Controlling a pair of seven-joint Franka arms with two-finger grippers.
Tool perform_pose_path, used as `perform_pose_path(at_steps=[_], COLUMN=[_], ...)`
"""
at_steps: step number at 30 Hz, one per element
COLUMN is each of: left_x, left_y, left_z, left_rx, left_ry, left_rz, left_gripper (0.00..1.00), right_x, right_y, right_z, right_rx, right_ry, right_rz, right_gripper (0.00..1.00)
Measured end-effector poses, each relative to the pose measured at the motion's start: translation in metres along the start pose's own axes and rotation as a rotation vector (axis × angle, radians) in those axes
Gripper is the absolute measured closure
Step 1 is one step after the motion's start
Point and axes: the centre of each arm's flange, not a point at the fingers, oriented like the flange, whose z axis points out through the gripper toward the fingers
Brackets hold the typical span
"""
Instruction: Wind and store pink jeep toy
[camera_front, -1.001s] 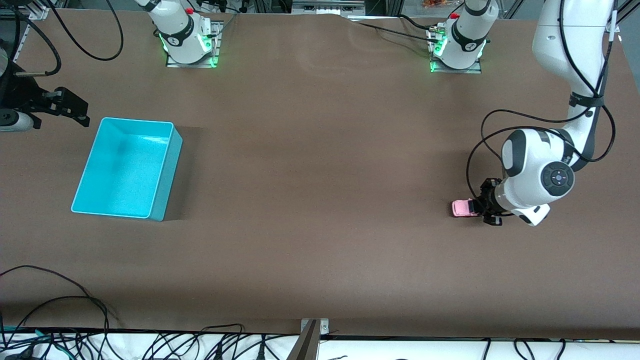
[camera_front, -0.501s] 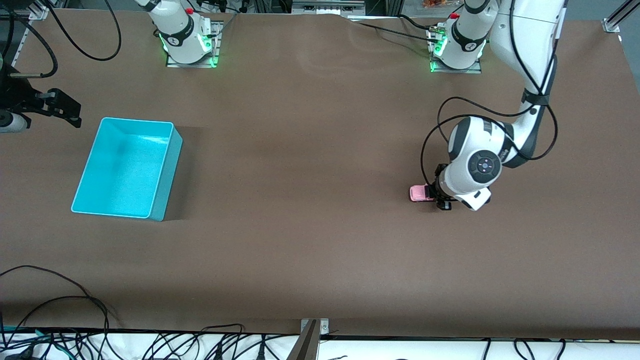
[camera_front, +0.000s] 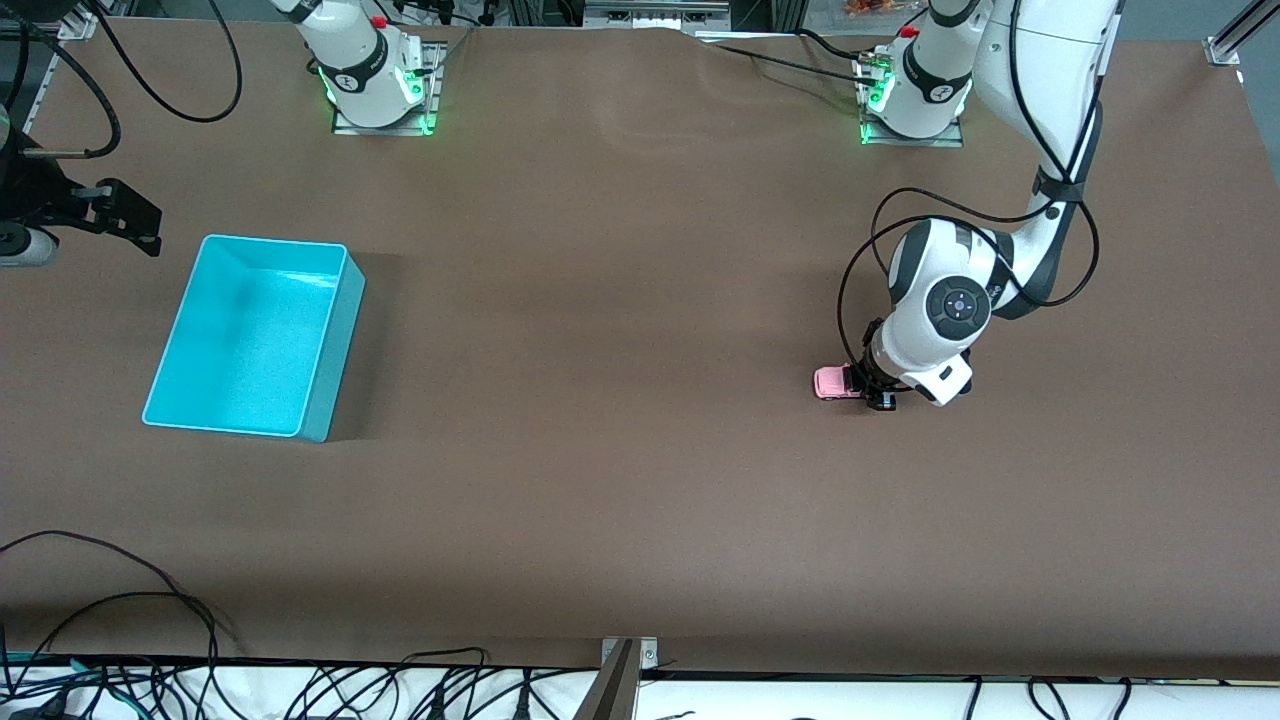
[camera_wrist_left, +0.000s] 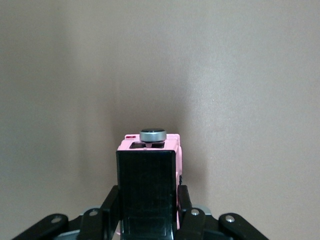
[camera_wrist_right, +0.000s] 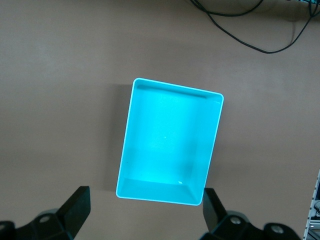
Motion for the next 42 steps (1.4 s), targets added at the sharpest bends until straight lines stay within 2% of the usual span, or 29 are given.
perform_pose_path(at_steps=[10,21,32,36,42], left_x=[0.046,0.14,0.23,0.246,0.248], left_y=[0.005,0.014,0.013,0.011,0.011], left_z=[0.001,0.001,0.002,0.003,0.003], left_rx=[0.012,0.014,0.002,-0.001,-0.002], left_ry=[0.001,-0.007,0.053,0.052,0.051], left_rz=[0.01,0.001,0.02,0.03,0.038], left_gripper=[0.51,0.51,0.51,0.51,0.51], right_x=[0.0,0.0,0.0,0.0,0.0], right_y=[-0.008,-0.007,-0.007,-0.007,-0.007], right_z=[0.0,0.001,0.001,0.001,0.001], right_rx=[0.001,0.001,0.001,0.001,0.001], right_ry=[-0.007,-0.009,-0.009,-0.009,-0.011], right_rz=[-0.014,-0.013,-0.013,-0.013,-0.013], right_gripper=[0.0,0.0,0.0,0.0,0.0])
